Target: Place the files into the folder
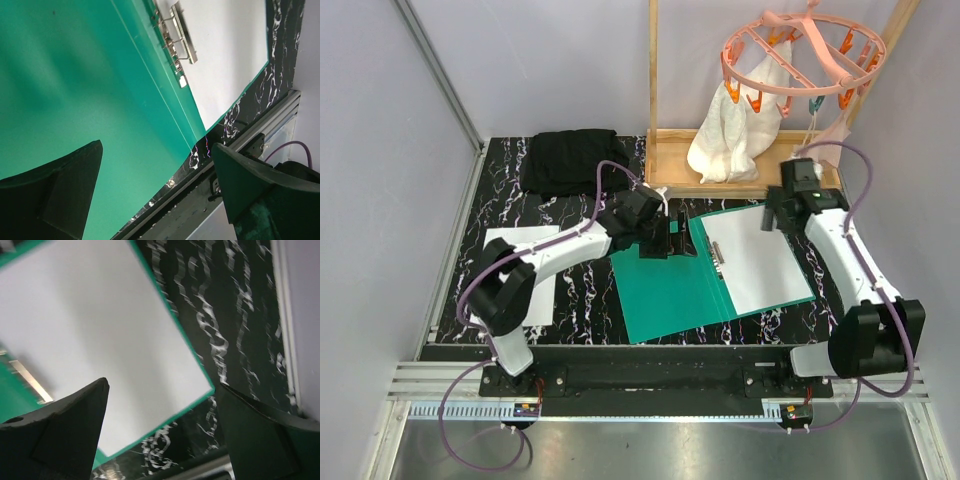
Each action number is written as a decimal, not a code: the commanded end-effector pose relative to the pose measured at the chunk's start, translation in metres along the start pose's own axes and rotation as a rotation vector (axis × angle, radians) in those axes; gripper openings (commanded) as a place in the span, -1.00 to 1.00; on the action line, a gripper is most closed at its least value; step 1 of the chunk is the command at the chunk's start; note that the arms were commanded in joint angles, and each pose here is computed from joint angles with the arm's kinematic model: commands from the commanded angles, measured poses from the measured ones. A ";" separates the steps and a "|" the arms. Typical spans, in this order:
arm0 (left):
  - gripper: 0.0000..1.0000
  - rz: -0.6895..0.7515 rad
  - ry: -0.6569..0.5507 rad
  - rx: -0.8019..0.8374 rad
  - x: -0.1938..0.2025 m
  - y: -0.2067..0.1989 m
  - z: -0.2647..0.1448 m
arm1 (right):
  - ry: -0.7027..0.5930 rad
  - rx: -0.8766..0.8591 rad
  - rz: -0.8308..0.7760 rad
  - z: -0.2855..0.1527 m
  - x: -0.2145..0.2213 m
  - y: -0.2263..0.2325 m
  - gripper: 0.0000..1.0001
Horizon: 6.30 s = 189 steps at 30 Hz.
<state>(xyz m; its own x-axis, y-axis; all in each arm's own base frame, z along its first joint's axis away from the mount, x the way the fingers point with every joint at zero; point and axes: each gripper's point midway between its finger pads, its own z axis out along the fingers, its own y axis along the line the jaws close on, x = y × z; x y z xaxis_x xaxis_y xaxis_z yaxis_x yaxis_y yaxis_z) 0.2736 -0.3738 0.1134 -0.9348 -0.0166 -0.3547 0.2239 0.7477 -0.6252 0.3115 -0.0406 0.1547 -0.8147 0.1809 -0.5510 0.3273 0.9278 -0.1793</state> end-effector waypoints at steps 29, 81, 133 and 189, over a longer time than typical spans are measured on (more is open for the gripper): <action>0.96 0.120 -0.177 0.069 -0.001 0.004 -0.060 | 0.042 -0.261 -0.436 0.055 0.024 0.248 -0.01; 0.98 0.118 -0.177 0.076 -0.006 0.007 -0.059 | 0.020 -0.224 -0.416 0.053 0.021 0.237 -0.74; 0.92 -0.035 -0.052 0.155 -0.013 -0.007 0.015 | 0.366 -0.667 0.149 -0.062 0.073 0.191 0.32; 0.55 -0.053 -0.020 0.189 -0.015 -0.032 0.047 | 0.566 -0.677 0.379 -0.011 0.119 0.184 -1.00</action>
<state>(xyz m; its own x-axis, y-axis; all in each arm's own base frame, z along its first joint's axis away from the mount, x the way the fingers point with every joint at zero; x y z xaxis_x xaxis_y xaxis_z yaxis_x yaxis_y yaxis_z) 0.2820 -0.4023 0.0863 -0.9490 -0.0564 -0.3103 0.1930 0.6745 -0.7126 0.2643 0.1589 0.0697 -0.8664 0.4952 0.0649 0.4479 0.7129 0.5395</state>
